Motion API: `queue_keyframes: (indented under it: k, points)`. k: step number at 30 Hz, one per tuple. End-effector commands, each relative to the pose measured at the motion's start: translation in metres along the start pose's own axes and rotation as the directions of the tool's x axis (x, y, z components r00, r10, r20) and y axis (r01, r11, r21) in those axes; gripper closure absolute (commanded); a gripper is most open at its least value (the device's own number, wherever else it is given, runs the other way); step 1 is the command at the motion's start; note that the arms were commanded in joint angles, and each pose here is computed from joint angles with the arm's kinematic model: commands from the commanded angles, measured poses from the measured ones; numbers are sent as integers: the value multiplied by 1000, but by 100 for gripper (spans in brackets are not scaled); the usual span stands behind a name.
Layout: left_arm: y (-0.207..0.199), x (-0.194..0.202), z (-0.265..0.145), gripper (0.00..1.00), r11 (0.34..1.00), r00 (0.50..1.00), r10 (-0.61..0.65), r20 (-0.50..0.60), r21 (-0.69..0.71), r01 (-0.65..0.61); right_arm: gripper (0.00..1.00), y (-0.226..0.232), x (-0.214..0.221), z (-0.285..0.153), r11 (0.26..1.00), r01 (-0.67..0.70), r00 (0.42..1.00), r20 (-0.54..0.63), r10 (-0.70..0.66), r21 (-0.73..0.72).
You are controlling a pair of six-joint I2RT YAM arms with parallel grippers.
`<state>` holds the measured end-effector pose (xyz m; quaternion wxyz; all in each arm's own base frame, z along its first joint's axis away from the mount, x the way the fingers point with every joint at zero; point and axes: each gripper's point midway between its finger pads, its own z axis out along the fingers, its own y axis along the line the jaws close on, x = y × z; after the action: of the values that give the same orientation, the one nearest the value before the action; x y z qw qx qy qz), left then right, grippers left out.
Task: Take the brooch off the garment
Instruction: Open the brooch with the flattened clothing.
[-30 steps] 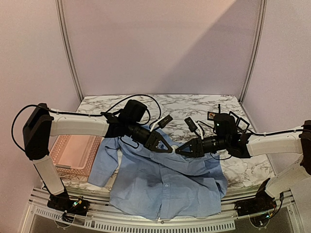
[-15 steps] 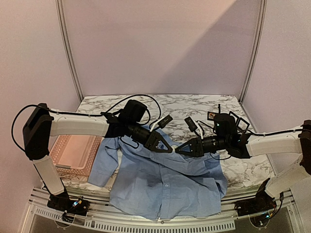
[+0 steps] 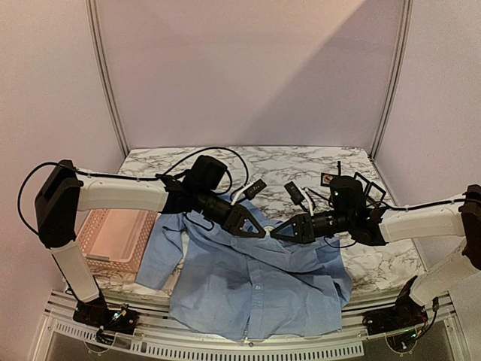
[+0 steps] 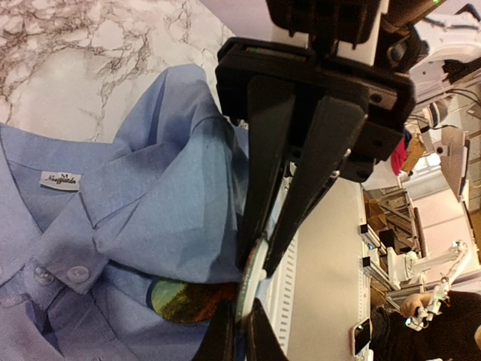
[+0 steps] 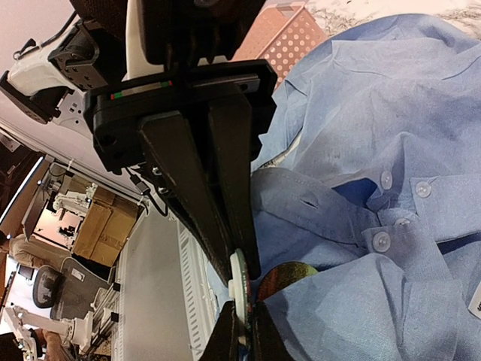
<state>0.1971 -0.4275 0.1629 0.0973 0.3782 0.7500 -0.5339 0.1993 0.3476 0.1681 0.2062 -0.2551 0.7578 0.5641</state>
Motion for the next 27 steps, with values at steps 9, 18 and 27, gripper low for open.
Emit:
queue_keyframes:
  k: [9, 18, 27]
  points:
    - [-15, -8, -6, 100, 999, 999, 40, 25, 26, -41, 98, -44, 8, 3, 980, -53, 999, 21, 50, 193]
    - [-14, -7, -6, 100, 999, 999, 40, 24, 25, -41, 96, -49, 12, 9, 977, -54, 998, -4, 56, 208]
    - [3, -6, -5, 100, 999, 1000, 6, 10, -43, -6, 81, -42, 6, 7, 979, -24, 1000, 7, 23, 202]
